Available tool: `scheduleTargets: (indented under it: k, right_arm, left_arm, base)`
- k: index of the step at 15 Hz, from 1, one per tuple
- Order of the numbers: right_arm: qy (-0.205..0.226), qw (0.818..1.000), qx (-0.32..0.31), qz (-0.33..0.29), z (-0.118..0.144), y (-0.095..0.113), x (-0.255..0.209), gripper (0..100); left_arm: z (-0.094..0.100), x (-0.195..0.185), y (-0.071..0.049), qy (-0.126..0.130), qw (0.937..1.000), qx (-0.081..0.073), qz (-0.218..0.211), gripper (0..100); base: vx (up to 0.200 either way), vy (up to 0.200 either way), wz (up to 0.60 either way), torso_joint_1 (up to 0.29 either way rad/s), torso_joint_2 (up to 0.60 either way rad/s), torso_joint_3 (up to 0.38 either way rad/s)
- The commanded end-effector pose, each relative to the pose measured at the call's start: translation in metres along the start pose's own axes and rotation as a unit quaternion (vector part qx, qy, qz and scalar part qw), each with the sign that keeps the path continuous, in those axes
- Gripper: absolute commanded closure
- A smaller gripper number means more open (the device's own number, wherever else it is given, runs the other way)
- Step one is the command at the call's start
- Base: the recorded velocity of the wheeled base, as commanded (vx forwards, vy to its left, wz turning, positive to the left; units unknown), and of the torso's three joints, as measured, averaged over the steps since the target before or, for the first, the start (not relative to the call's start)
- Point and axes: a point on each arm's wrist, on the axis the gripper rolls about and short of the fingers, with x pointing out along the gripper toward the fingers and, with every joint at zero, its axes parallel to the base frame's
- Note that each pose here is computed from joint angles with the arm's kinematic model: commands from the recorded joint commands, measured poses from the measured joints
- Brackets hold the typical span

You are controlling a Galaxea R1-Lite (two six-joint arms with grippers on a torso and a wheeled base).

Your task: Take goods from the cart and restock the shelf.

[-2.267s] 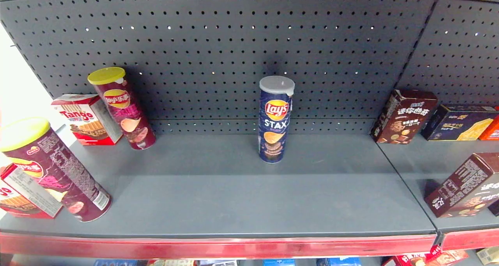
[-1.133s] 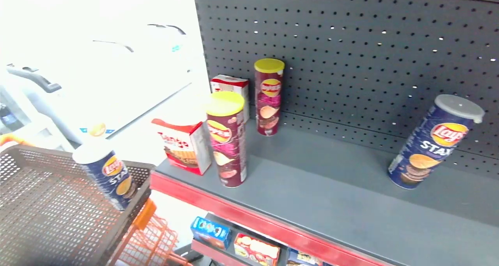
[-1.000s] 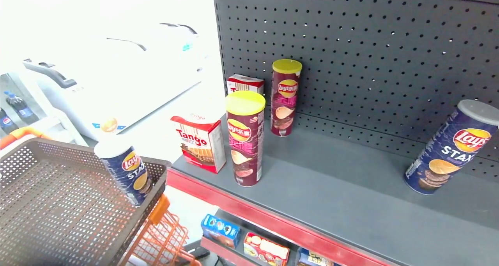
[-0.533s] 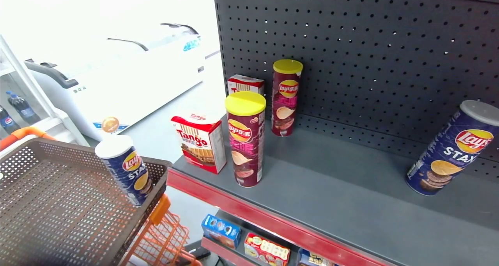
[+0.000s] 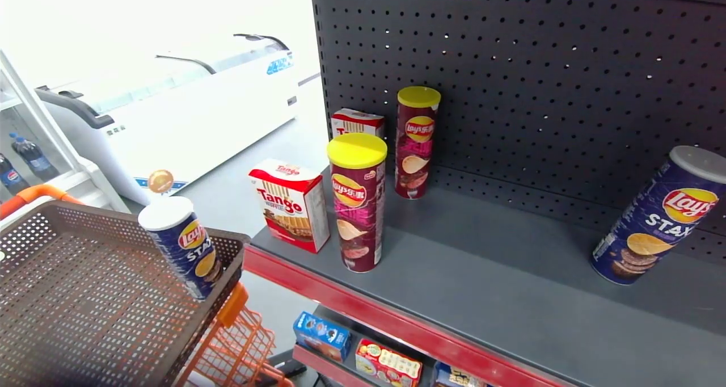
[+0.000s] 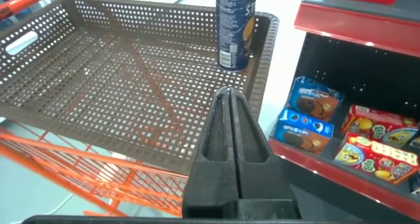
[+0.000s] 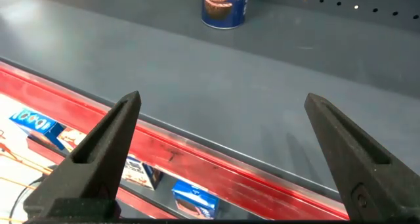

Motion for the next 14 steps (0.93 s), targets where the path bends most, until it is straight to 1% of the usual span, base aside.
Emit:
scheduleTargets:
  k: [1,2,3,4,5,6,7,8,9,10,11,12,13,14]
  right_arm:
    - [0.001,1.000,0.000,0.000,0.000,0.000,0.000,0]
    - [0.000,1.000,0.000,0.000,0.000,0.000,0.000,0]
    - [0.000,1.000,0.000,0.000,0.000,0.000,0.000,0]
    - [0.000,1.000,0.000,0.000,0.000,0.000,0.000,0]
    - [0.000,1.000,0.000,0.000,0.000,0.000,0.000,0]
    - [0.001,1.000,0.000,0.000,0.000,0.000,0.000,0]
    - [0.000,1.000,0.000,0.000,0.000,0.000,0.000,0]
    - [0.001,1.000,0.000,0.000,0.000,0.000,0.000,0]
    - [0.000,1.000,0.000,0.000,0.000,0.000,0.000,0]
    - [0.001,1.000,0.000,0.000,0.000,0.000,0.000,0]
    - [0.000,1.000,0.000,0.000,0.000,0.000,0.000,0]
    - [0.000,1.000,0.000,0.000,0.000,0.000,0.000,0]
    - [0.000,1.000,0.000,0.000,0.000,0.000,0.000,0]
    - [0.000,1.000,0.000,0.000,0.000,0.000,0.000,0]
  left_arm:
    - [0.000,0.001,0.000,0.003,0.9999,0.009,-0.004,100]
    - [0.010,0.000,0.000,-0.016,0.9998,0.007,-0.003,100]
    - [0.024,-0.002,0.001,-0.032,0.9995,0.006,-0.001,100]
    - [0.067,0.009,0.002,-0.009,0.9999,-0.003,-0.006,100]
    - [0.088,0.011,0.002,-0.021,0.9996,-0.006,-0.016,100]
    - [0.098,0.020,0.001,-0.003,0.9991,-0.003,-0.042,100]
    - [0.104,0.028,-0.001,0.011,0.9985,0.005,-0.054,100]
    - [0.110,0.029,-0.001,0.010,0.9984,0.005,-0.056,100]
    - [0.112,0.033,-0.001,0.017,0.9982,0.003,-0.058,100]
    - [0.115,0.041,-0.002,0.033,0.9977,0.001,-0.059,100]
    - [0.118,0.042,-0.002,0.033,0.9983,0.001,-0.048,100]
    - [0.113,0.043,-0.002,0.050,0.9979,-0.003,-0.041,100]
    - [0.103,0.045,-0.002,0.073,0.9966,-0.003,-0.039,100]
    - [0.098,0.047,-0.002,0.084,0.9956,0.010,-0.040,100]
  base:
    - [0.000,0.000,0.00,0.000,0.00,0.000]
    - [0.000,0.000,0.00,0.000,0.00,0.000]
    - [0.000,0.000,0.00,0.000,0.00,0.000]
    - [0.000,0.000,0.00,0.000,0.00,0.000]
    - [0.000,0.000,0.00,0.000,0.00,0.000]
    - [0.000,0.000,0.00,0.000,0.00,0.000]
    - [0.000,0.000,0.00,0.000,0.00,0.000]
    - [0.000,0.000,0.00,0.000,0.00,0.000]
    - [0.000,0.000,0.00,0.000,0.00,0.000]
    - [0.000,0.000,0.00,0.000,0.00,0.000]
    - [0.000,0.000,0.00,0.000,0.00,0.000]
    - [0.000,0.000,0.00,0.000,0.00,0.000]
    - [0.000,0.000,0.00,0.000,0.00,0.000]
    - [0.000,0.000,0.00,0.000,0.00,0.000]
